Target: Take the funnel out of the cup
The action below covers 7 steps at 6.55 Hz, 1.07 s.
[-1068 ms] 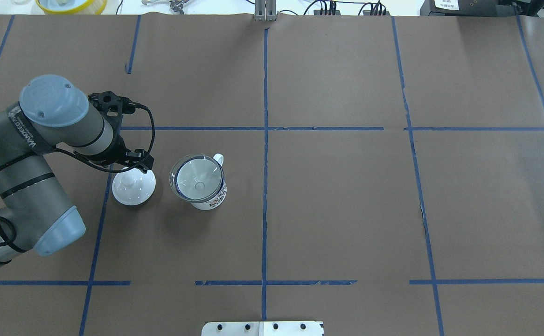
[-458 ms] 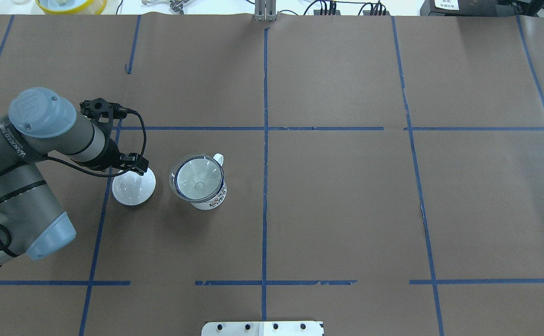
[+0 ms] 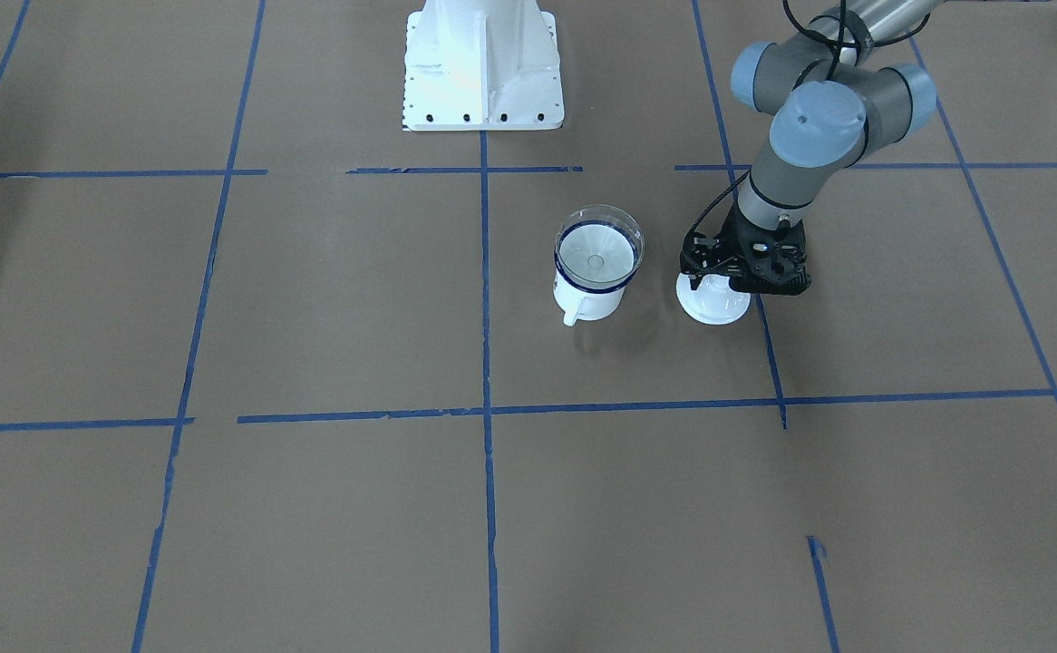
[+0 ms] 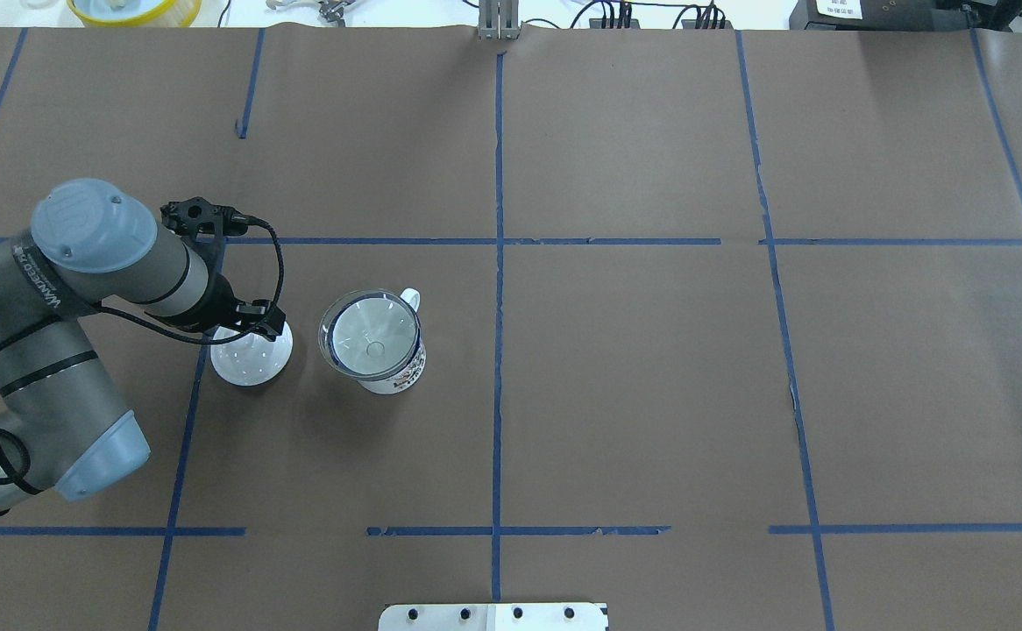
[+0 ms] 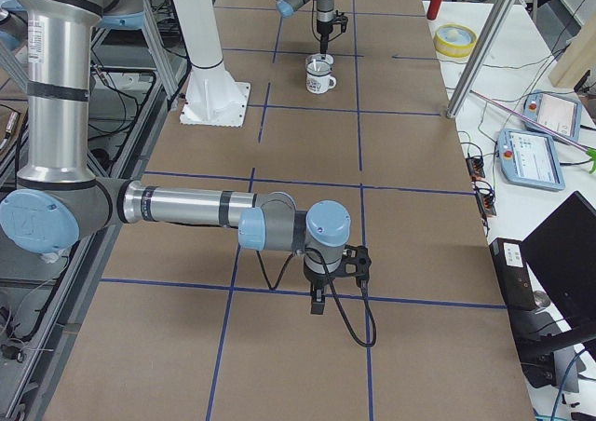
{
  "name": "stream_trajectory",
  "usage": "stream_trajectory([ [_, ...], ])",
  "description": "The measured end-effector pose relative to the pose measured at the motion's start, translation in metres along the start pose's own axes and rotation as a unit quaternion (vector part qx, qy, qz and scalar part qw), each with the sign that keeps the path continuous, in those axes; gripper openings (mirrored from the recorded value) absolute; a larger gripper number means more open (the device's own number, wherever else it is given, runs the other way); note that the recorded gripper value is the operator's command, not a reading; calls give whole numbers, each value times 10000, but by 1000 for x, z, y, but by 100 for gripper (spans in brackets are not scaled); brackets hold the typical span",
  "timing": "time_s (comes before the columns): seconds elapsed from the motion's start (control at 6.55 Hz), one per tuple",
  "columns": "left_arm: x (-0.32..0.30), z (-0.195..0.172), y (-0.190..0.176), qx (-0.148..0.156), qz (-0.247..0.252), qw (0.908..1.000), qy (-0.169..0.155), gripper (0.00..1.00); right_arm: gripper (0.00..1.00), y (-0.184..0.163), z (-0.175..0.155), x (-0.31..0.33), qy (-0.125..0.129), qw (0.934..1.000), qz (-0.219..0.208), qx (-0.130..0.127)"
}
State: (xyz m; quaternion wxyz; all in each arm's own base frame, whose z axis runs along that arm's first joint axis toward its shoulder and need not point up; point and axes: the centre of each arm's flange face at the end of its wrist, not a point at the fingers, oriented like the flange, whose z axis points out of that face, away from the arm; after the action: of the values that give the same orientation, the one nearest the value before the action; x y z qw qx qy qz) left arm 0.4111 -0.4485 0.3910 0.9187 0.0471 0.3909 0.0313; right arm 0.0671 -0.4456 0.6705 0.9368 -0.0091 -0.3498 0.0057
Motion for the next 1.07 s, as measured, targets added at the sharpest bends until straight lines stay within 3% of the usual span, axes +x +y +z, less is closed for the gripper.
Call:
stream_trajectory([
  [0.46,4,-3,3,2,14,10000,31,57,100,0,0,0,0,10000,-2,3],
  [1.07,2,-1,3,-13,7,10000,0,53,100,0,0,0,0,10000,0,0],
])
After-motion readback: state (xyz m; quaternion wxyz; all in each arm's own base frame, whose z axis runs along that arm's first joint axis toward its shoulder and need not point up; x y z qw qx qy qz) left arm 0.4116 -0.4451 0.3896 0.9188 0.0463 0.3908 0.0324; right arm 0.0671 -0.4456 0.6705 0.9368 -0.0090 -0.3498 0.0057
